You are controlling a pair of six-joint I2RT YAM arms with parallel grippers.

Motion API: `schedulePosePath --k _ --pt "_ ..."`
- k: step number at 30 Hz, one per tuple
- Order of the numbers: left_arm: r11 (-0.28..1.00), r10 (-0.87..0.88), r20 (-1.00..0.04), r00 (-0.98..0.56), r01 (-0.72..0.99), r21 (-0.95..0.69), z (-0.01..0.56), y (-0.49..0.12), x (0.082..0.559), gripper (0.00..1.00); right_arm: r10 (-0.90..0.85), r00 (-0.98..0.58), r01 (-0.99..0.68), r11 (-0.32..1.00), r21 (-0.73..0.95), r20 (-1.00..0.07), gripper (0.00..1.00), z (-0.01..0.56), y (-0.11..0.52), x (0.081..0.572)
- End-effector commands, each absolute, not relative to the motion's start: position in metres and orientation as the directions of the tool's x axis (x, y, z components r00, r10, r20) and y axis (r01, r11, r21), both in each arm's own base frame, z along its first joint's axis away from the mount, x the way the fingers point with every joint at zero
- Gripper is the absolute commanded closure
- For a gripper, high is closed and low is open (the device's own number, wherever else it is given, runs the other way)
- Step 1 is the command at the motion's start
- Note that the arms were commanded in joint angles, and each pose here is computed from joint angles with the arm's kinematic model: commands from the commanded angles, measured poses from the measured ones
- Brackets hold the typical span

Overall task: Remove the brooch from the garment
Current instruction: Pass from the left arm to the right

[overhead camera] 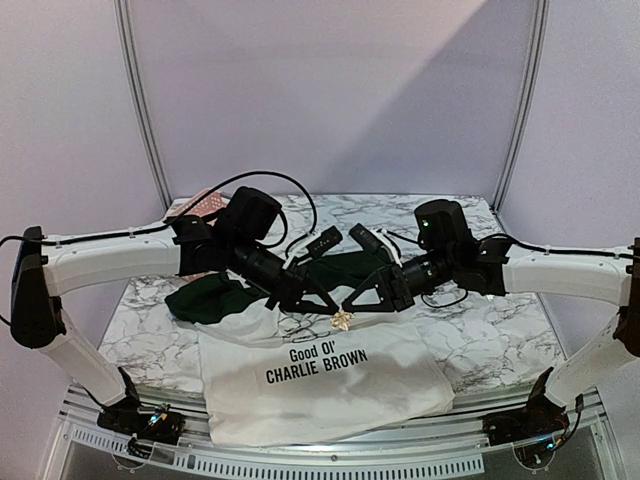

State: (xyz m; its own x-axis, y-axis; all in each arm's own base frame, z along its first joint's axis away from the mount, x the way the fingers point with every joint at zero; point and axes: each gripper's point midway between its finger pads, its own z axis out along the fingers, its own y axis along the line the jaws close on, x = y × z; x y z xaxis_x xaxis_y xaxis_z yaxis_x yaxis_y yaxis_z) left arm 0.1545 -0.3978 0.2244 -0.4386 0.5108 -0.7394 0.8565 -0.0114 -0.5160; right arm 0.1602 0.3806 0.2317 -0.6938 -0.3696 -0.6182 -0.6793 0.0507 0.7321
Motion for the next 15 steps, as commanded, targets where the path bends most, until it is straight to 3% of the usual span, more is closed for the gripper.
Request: schedulePosePath --k 1,4,6,9,12,15 --pt "-0.017 0.517 -0.738 -0.434 0.857 -0.516 0.224 -0.401 0.152 1.00 -0.371 -0.679 -0.692 0.036 0.721 -0.633 1.00 0.236 0.386 0.159" --pt "-0.002 0.513 -0.737 -0.441 0.857 -0.515 0.224 -0.401 0.154 1.00 -0.357 -0.676 -0.703 0.052 0.709 -0.644 1.00 0.237 0.386 0.162" --pt "0.021 0.509 -0.735 -0.447 0.860 -0.509 0.224 -0.401 0.158 0.86 -0.323 -0.676 -0.720 0.104 0.686 -0.662 1.00 0.238 0.384 0.171" --pt "0.112 0.474 -0.757 -0.449 0.884 -0.455 0.226 -0.396 0.175 0.51 -0.253 -0.670 -0.742 0.217 0.634 -0.698 1.00 0.245 0.377 0.189" --pt "0.217 0.381 -0.817 -0.433 0.901 -0.376 0.247 -0.378 0.202 0.39 -0.201 -0.666 -0.722 0.416 0.553 -0.719 1.00 0.244 0.359 0.216" --pt "0.424 0.240 -0.877 -0.416 0.858 -0.291 0.275 -0.337 0.250 0.23 -0.205 -0.661 -0.650 0.636 0.415 -0.721 1.00 0.233 0.323 0.244"
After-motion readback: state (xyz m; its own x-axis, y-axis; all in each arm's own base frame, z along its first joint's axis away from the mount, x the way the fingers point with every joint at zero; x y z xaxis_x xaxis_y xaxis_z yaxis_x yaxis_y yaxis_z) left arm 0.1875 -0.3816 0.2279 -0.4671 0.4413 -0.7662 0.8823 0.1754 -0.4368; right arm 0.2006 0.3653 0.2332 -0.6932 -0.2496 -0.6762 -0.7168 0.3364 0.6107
